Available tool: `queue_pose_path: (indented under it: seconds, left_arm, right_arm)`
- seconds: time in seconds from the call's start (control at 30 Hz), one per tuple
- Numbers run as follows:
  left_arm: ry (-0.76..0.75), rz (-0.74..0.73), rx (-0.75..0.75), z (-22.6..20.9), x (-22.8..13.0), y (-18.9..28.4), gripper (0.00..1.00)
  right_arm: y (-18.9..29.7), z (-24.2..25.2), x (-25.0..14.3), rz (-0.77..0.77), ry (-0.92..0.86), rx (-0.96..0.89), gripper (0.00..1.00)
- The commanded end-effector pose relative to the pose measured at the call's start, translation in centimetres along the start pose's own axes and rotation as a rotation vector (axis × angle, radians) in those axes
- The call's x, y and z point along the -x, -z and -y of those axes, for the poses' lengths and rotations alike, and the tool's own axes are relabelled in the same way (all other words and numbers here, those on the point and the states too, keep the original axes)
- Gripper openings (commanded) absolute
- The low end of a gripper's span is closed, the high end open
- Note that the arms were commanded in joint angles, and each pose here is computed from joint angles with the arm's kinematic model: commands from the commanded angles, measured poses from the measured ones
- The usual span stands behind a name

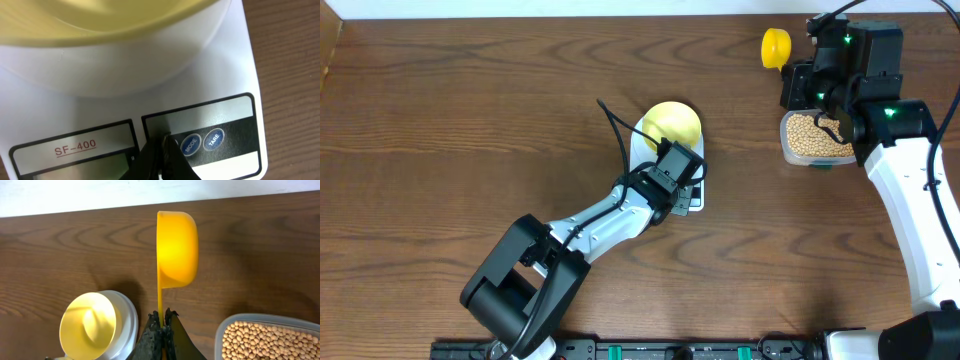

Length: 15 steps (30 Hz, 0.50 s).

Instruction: Scoop item into bowl and weigh 50g on scale

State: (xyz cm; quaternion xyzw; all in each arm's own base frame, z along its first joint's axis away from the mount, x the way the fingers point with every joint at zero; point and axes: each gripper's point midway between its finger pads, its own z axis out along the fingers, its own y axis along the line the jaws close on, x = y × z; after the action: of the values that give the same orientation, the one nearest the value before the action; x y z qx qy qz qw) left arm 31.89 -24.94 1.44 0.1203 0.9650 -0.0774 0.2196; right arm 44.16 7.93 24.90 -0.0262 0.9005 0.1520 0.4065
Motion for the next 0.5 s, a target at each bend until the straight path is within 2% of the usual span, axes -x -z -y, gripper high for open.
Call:
queue_pose_path:
  seconds: [0.0,0.1,0.47]
  left_arm:
    - [-0.002,-0.141,0.108,-2.8,-4.6,-3.4,0.07]
    - [0.01,-0.172,0.122,-3.1,-5.6,-4.3,0.07]
    - [0.062,-0.173,0.134,-4.0,-5.2,-3.6,0.07]
  right_arm:
    - [0.3,0.2,0.2,0.005,0.013,-0.007,0.01]
    - [0.3,0.2,0.0,-0.002,0.016,-0.008,0.01]
    - [0.3,0.2,-0.1,-0.007,0.021,-0.008,0.01]
